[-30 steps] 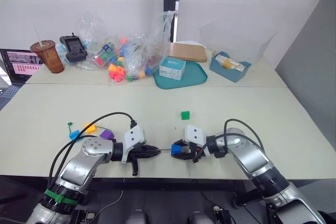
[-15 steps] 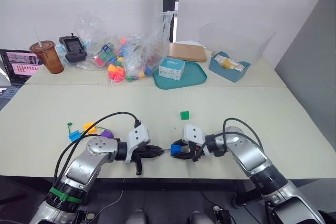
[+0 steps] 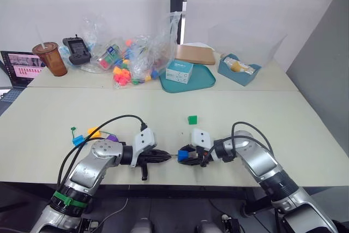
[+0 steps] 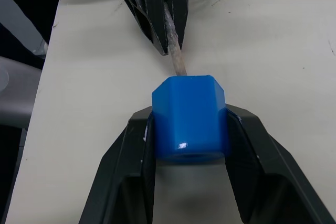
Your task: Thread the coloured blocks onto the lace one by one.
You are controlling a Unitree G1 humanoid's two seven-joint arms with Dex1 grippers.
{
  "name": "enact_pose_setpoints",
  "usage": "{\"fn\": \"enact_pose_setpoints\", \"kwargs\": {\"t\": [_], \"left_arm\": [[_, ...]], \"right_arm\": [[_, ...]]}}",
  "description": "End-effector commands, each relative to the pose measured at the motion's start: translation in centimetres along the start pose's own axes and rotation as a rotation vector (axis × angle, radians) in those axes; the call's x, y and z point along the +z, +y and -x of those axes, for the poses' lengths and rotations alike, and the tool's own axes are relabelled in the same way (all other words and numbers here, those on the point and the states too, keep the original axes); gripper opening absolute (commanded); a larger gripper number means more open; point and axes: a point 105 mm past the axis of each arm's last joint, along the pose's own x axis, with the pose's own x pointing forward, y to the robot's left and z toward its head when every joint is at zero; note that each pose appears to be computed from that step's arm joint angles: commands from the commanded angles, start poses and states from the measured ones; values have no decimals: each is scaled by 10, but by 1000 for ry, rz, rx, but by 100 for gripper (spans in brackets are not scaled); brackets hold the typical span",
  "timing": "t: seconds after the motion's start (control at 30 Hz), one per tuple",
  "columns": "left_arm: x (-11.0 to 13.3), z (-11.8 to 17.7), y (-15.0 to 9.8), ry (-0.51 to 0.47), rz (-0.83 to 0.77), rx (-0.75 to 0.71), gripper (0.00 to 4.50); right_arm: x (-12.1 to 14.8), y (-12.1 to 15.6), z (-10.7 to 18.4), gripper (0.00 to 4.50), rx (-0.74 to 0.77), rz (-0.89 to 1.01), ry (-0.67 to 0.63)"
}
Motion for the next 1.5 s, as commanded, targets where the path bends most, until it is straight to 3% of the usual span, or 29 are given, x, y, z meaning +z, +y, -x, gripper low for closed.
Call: {"fn": "enact_pose_setpoints", "kwargs": {"t": [0.03,0.23,0.8,1.37,1.5], "left_arm": [[15,6,2,-87,4,-5,0],[15,6,1,-163,60,8,0],[13,-8,-18,-185,76,-39,0],[0,12,-10,-165,119,4,0],[8,12,-13,-223,155,0,0]], "right_arm": [[-17,3,-6,130,19,-42,58],[-19,4,-5,130,32,-36,64],[-18,11,-6,130,69,-28,69],[-22,9,0,130,68,-21,100],[-24,8,0,130,64,-22,110]]}}
